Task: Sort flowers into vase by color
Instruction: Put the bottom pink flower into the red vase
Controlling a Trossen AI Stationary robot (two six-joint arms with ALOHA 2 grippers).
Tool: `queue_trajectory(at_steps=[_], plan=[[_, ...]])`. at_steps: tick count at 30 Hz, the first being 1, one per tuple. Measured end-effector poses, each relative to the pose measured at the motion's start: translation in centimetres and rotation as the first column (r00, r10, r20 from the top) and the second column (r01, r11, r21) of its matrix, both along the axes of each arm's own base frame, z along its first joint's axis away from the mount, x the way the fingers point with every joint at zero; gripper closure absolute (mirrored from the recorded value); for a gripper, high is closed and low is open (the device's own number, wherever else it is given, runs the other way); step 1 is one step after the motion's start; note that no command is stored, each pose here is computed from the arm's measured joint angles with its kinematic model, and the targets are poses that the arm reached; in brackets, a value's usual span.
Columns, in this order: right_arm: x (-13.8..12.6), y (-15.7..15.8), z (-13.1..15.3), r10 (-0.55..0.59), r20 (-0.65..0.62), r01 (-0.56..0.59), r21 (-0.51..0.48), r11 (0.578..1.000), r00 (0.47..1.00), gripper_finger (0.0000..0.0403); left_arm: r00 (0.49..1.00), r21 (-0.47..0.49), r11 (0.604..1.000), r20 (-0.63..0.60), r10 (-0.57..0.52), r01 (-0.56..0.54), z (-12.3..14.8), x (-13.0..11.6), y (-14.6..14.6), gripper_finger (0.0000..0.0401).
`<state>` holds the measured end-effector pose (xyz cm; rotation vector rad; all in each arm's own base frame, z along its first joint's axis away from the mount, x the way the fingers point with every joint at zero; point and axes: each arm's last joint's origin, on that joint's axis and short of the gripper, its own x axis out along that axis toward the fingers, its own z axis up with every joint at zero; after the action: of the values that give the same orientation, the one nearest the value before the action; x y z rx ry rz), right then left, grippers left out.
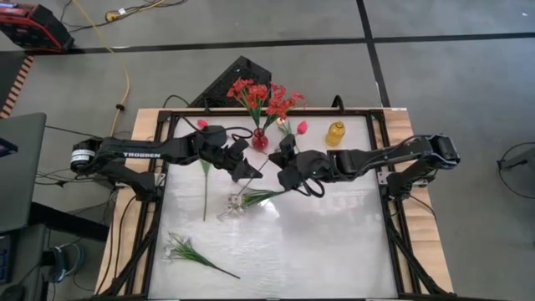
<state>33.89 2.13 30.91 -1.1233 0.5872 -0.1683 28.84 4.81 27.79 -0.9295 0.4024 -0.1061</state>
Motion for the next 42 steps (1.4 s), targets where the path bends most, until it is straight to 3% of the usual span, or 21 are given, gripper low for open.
queue_trajectory(at_steps=[4, 6, 8, 11, 14, 17, 19, 23, 27, 30, 33, 42], plan=[[-0.2, 0.5, 0.6, 0.005, 0.050, -0.006, 0.030, 1.000, 0.999, 0.0308, 0.999, 0.041, 0.998, 0.003, 0.048, -0.048, 0.0, 0.0, 0.3, 0.0401], [-0.7, 0.7, 1.2, -0.030, 0.117, 0.012, 0.156, 0.988, 0.993, 0.0297, 0.997, 0.076, 0.995, 0.007, 0.072, -0.072, -0.1, 0.0, 0.7, 0.0401], [-1.6, 0.6, 1.8, -0.050, 0.145, -0.001, 0.331, 0.944, 0.988, 0.0287, 0.994, 0.117, 0.987, 0.013, 0.107, -0.108, -0.1, -0.1, 1.0, 0.0401], [-3.3, -0.4, 2.4, -0.032, 0.109, -0.038, 0.588, 0.808, 0.994, 0.0273, 0.986, 0.185, 0.968, 0.036, 0.166, -0.169, 0.1, 0.0, 1.4, 0.0401], [-4.8, -1.6, 3.0, -0.015, 0.073, -0.048, 0.788, 0.614, 0.997, 0.0263, 0.974, 0.266, 0.938, 0.098, 0.205, -0.224, 0.5, 0.1, 1.6, 0.0401], [-5.3, -2.7, 3.6, -0.004, 0.080, -0.070, 0.894, 0.443, 0.997, 0.0260, 0.959, 0.380, 0.895, 0.242, 0.146, -0.233, 1.7, 0.5, 1.1, 0.0401], [-5.2, -3.1, 3.8, -0.004, 0.100, -0.091, 0.918, 0.385, 0.995, 0.0260, 0.931, 0.456, 0.856, 0.357, 0.075, -0.244, 2.8, 0.7, 0.4, 0.0401], [-5.0, -3.7, 4.4, 0.007, 0.163, -0.154, 0.919, 0.363, 0.987, 0.0263, 0.847, 0.576, 0.756, 0.528, -0.054, -0.311, 4.6, 0.8, -1.1, 0.0401], [-4.6, -4.1, 6.3, -0.019, 0.355, -0.327, 0.880, 0.343, 0.935, 0.0268, 0.806, 0.623, 0.702, 0.580, -0.117, -0.346, 5.2, 0.7, -2.0, 0.0401], [-4.4, -4.3, 8.2, -0.038, 0.521, -0.487, 0.819, 0.305, 0.853, 0.0268, 0.807, 0.632, 0.698, 0.576, -0.132, -0.337, 5.2, 0.8, -2.4, 0.0401], [-4.3, -4.5, 9.1, -0.056, 0.600, -0.563, 0.776, 0.283, 0.798, 0.0269, 0.805, 0.631, 0.699, 0.577, -0.134, -0.336, 5.2, 0.8, -2.7, 0.0401], [-2.7, -4.9, 7.6, -0.081, 0.558, -0.520, 0.810, 0.269, 0.826, 0.0269, 0.809, 0.634, 0.682, 0.578, -0.105, -0.364, 5.2, 0.8, -2.7, 0.0401]])
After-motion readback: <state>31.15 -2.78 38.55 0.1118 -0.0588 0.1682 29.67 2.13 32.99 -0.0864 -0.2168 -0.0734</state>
